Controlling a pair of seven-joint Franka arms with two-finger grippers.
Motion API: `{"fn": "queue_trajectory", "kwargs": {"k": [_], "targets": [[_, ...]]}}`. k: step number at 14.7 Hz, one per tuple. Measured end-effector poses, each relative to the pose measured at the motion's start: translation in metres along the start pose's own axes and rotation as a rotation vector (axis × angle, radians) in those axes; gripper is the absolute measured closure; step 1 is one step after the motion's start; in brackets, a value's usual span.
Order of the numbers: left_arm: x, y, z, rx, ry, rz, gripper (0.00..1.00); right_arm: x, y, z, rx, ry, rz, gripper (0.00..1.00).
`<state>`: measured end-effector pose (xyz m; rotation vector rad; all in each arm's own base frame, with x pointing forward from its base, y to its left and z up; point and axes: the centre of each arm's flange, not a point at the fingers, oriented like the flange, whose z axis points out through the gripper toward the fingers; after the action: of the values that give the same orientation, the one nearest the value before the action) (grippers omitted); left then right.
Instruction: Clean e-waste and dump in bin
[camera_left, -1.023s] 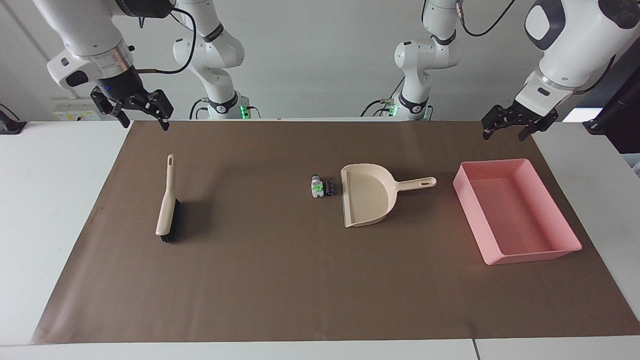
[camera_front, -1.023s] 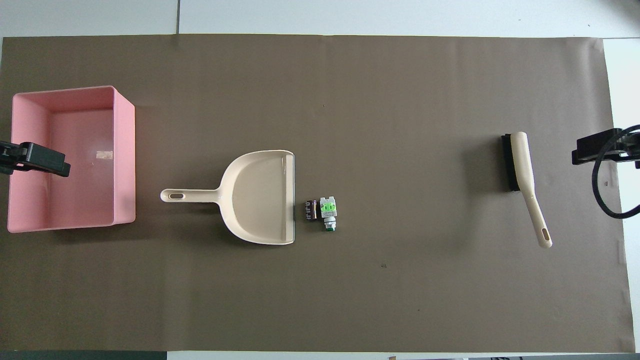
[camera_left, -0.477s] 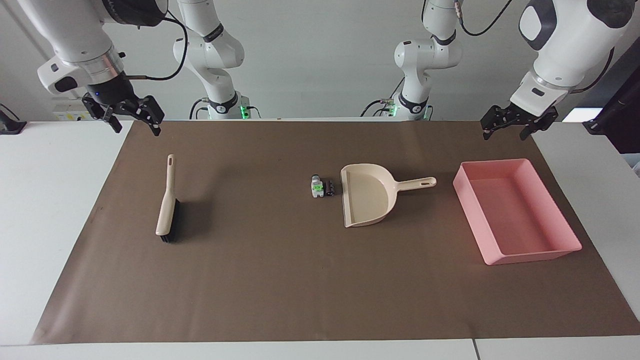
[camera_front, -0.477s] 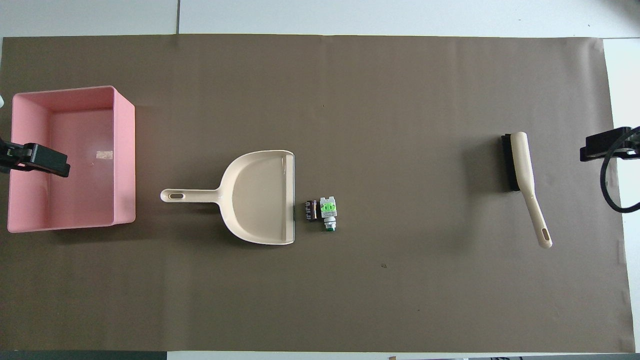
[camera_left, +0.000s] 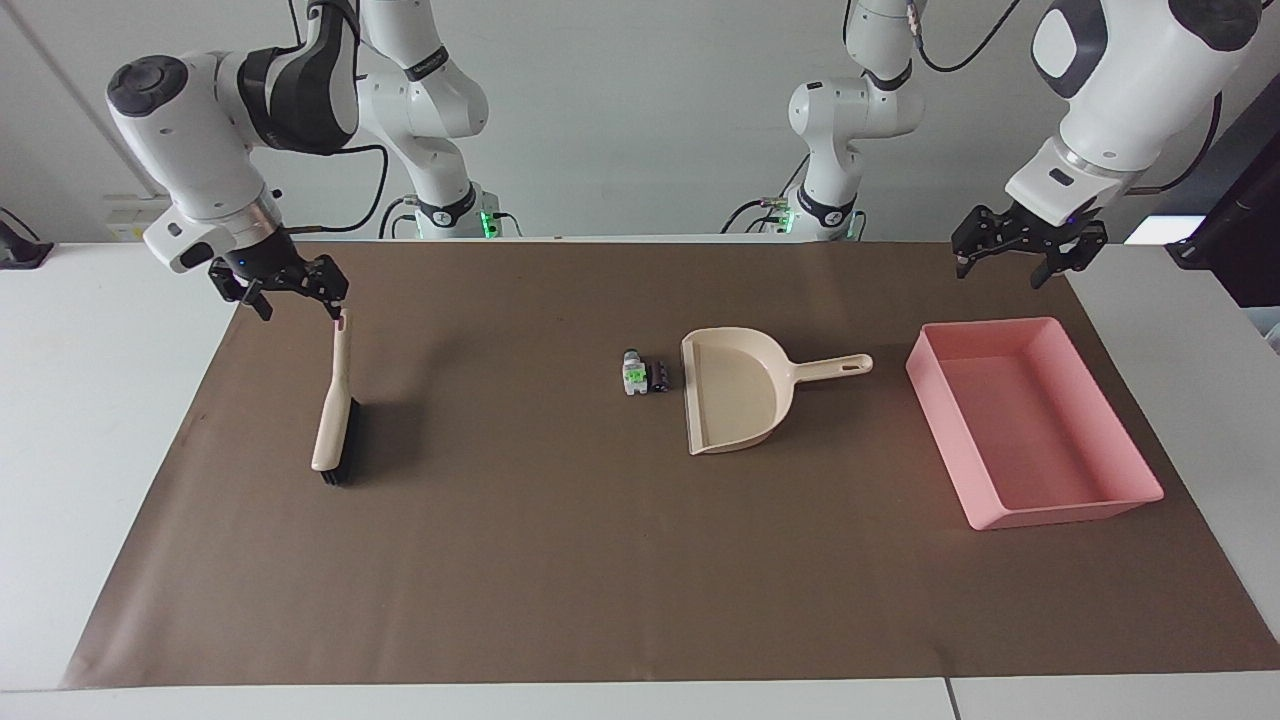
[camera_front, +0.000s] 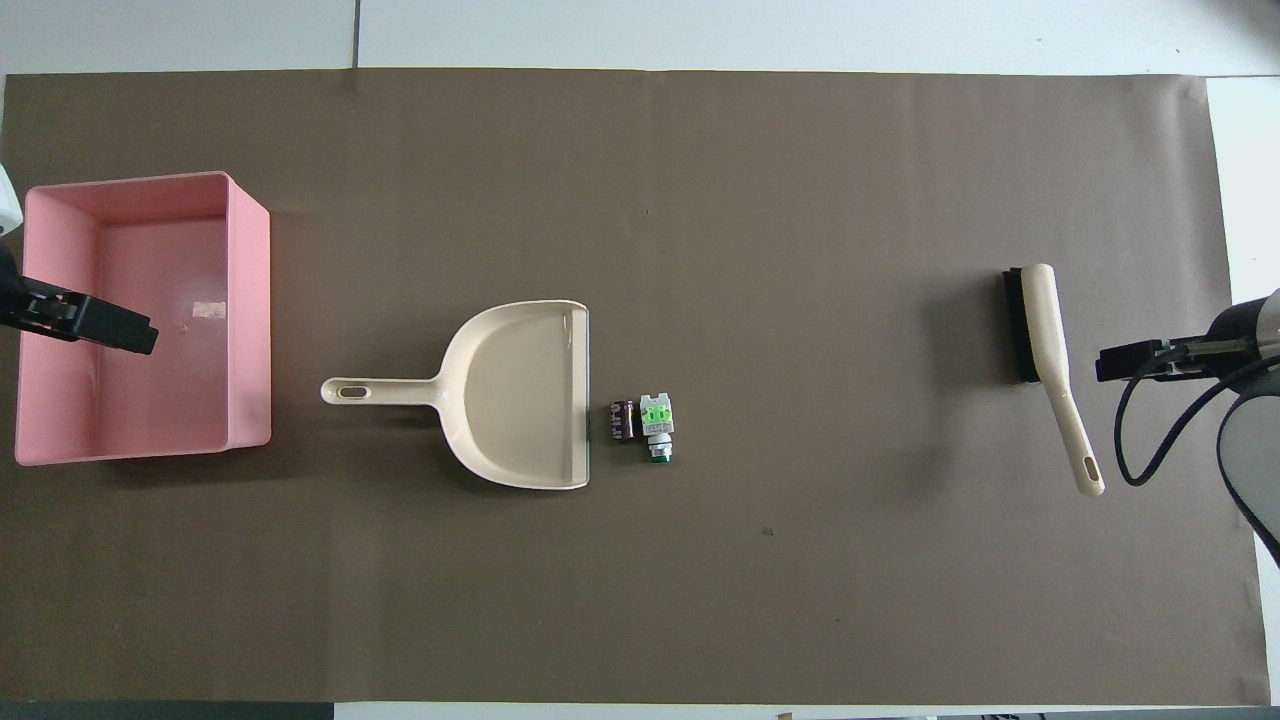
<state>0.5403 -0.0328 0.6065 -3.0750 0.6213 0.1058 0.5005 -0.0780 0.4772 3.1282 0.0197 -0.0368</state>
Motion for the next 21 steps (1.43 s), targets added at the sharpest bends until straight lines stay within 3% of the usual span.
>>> {"fn": "queue_trajectory", "kwargs": {"k": [4, 8, 12, 16, 17, 21], "targets": [[0.007, 0.018, 0.013, -0.009, -0.014, 0.348, 0.03, -0.016, 0.02, 0.082, 0.016, -0.015, -0.004, 0.01], [0.014, 0.041, 0.035, -0.032, -0.052, 0.619, 0.03, -0.031, 0.018, 0.129, 0.038, -0.025, -0.032, 0.01], [0.027, 0.084, 0.076, -0.027, -0.073, 0.809, 0.04, -0.039, 0.016, 0.141, 0.043, -0.041, -0.051, 0.02], [0.037, 0.145, 0.137, 0.083, -0.122, 0.971, 0.04, -0.039, 0.016, 0.141, 0.043, -0.041, -0.052, 0.06], [0.036, 0.158, 0.152, 0.095, -0.135, 0.999, 0.04, -0.039, 0.016, 0.141, 0.043, -0.041, -0.052, 0.14], [0.034, 0.194, 0.203, 0.179, -0.209, 1.055, 0.05, -0.039, 0.016, 0.141, 0.045, -0.041, -0.05, 0.6]]}}
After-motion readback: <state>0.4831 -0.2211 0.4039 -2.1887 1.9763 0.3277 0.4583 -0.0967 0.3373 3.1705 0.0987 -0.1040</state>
